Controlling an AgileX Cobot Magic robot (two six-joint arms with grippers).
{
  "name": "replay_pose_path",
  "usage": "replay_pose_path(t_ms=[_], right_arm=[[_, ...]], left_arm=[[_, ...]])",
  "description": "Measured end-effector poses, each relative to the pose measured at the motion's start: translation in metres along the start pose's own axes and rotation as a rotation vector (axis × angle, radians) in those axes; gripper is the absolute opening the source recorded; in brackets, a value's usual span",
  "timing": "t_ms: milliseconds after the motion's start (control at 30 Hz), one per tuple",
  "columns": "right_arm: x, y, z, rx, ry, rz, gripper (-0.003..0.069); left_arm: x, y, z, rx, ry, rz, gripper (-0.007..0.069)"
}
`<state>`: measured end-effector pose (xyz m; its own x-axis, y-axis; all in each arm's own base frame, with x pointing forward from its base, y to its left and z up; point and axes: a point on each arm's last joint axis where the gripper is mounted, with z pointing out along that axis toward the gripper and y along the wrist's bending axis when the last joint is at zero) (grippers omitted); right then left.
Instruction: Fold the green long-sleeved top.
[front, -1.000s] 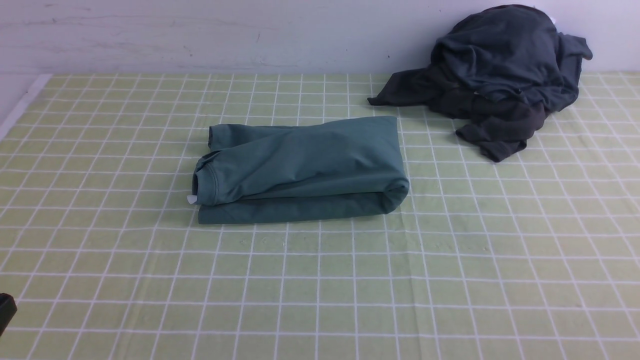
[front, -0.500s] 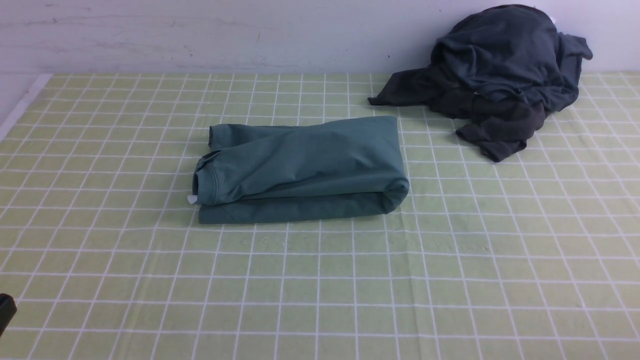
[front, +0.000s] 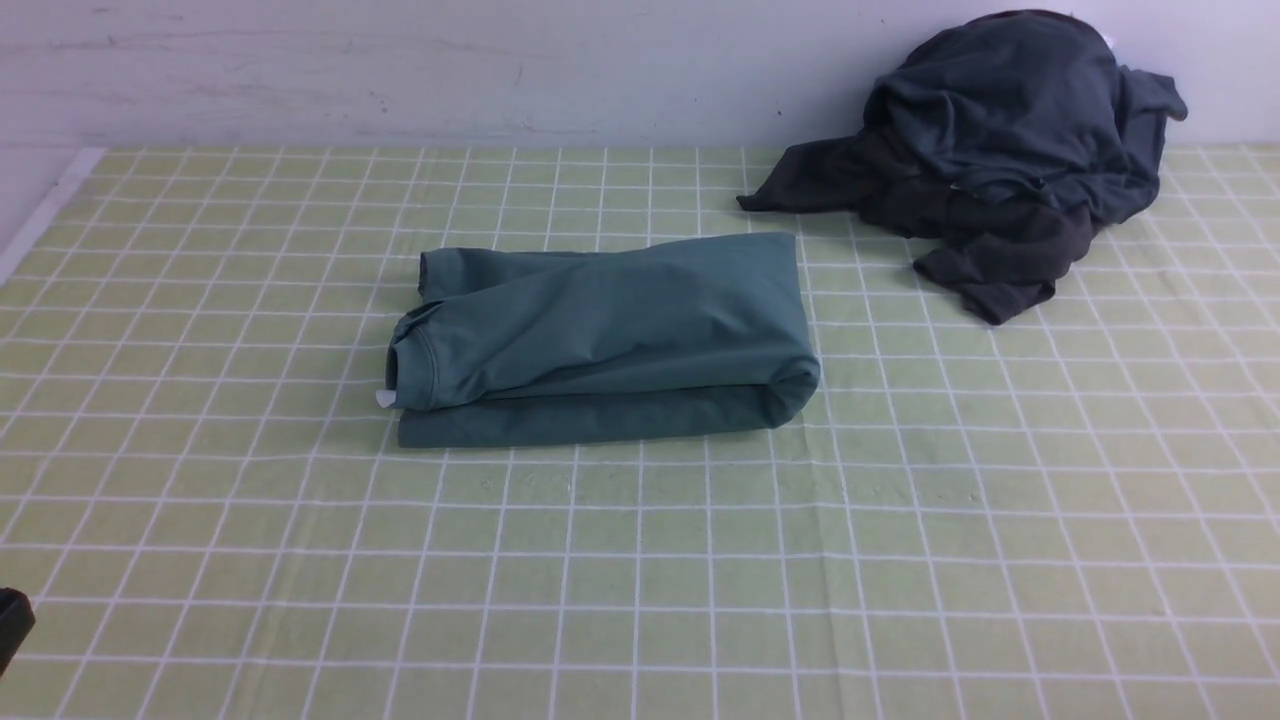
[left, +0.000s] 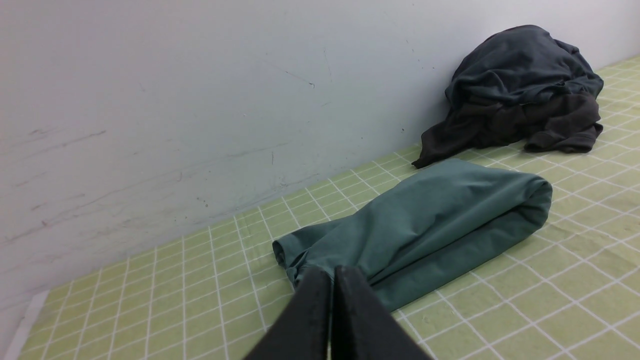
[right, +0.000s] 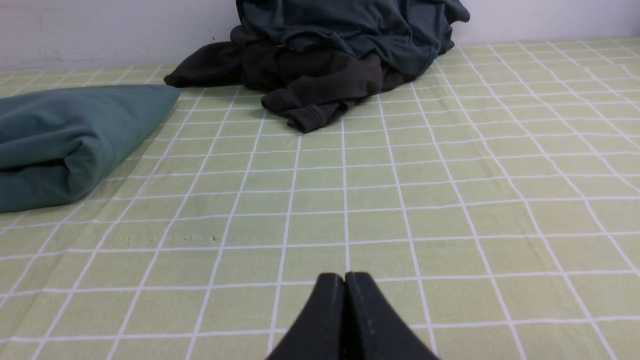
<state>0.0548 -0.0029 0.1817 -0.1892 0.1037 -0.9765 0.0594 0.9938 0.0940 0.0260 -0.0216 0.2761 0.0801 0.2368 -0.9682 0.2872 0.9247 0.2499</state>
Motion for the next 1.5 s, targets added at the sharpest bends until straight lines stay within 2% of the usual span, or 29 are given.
replay_pose_path(t_ms=[433, 600, 733, 833, 967, 1133, 1500], right_arm=[[0.000, 0.000, 0.000, 0.000, 0.001, 0.002, -0.0014], [0.000, 0.000, 0.000, 0.000, 0.002, 0.003, -0.0014], [0.000, 0.000, 0.000, 0.000, 0.002, 0.003, -0.0014], [0.000, 0.000, 0.000, 0.000, 0.002, 0.003, -0.0014], [0.000, 0.000, 0.000, 0.000, 0.003, 0.003, -0.0014], [0.000, 0.000, 0.000, 0.000, 0.004, 0.003, -0.0014], [0.000, 0.000, 0.000, 0.000, 0.004, 0.003, -0.0014]], left_arm=[[0.000, 0.000, 0.000, -0.001, 0.000, 0.000, -0.0003], [0.026, -0.001, 0.009, -0.021, 0.053, 0.007, -0.0003], [0.051, 0.001, 0.016, -0.088, 0.105, 0.072, -0.0003], [0.080, 0.001, 0.022, -0.148, 0.123, -0.060, -0.0003], [0.090, 0.001, 0.023, -0.171, 0.137, -0.078, -0.0003], [0.102, -0.005, 0.021, -0.123, 0.285, -0.119, -0.0003], [0.103, -0.006, 0.020, -0.127, 0.304, -0.261, -0.0003]])
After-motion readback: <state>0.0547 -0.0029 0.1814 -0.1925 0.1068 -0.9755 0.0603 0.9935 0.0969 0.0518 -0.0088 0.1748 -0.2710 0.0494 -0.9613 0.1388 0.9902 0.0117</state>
